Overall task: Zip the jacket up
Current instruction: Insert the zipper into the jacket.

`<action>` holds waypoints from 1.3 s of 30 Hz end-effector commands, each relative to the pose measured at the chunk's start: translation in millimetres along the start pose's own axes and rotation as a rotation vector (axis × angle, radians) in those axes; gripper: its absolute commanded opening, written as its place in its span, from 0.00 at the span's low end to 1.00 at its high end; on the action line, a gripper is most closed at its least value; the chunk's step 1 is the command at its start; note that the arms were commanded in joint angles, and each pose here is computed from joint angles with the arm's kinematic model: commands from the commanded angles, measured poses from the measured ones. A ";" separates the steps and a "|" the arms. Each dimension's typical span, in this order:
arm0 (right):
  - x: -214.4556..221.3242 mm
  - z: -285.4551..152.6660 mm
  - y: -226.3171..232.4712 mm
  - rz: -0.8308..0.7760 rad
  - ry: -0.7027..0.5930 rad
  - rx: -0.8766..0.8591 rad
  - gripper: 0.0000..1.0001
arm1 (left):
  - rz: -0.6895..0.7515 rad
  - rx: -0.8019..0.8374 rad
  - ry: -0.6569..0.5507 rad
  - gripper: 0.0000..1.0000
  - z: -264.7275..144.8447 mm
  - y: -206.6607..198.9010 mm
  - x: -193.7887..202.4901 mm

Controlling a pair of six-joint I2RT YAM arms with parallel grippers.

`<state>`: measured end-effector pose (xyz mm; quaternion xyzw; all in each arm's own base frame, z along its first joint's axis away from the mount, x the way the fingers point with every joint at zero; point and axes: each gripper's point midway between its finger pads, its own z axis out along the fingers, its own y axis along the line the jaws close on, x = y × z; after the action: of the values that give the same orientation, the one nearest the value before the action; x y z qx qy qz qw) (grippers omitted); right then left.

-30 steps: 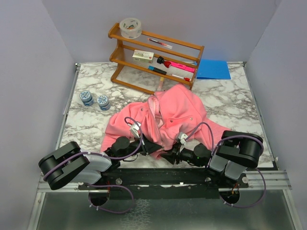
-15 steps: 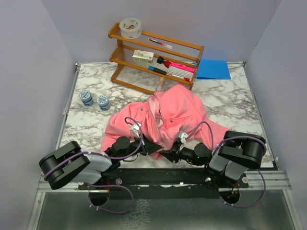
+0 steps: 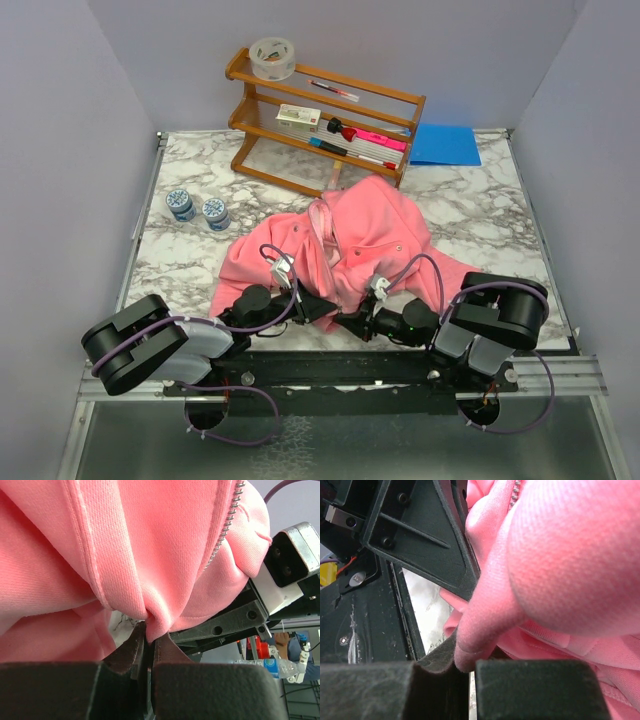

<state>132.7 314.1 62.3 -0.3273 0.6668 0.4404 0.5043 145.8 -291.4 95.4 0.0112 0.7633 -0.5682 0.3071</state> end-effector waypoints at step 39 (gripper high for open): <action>-10.5 -15.8 -2.3 0.304 0.199 0.198 0.01 | 0.086 0.021 -0.071 0.00 -7.5 -4.1 -11.8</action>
<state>137.6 310.7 105.5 -0.1940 0.7728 0.4424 0.4115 149.2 -288.0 108.2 0.0285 0.7456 -0.5706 0.3430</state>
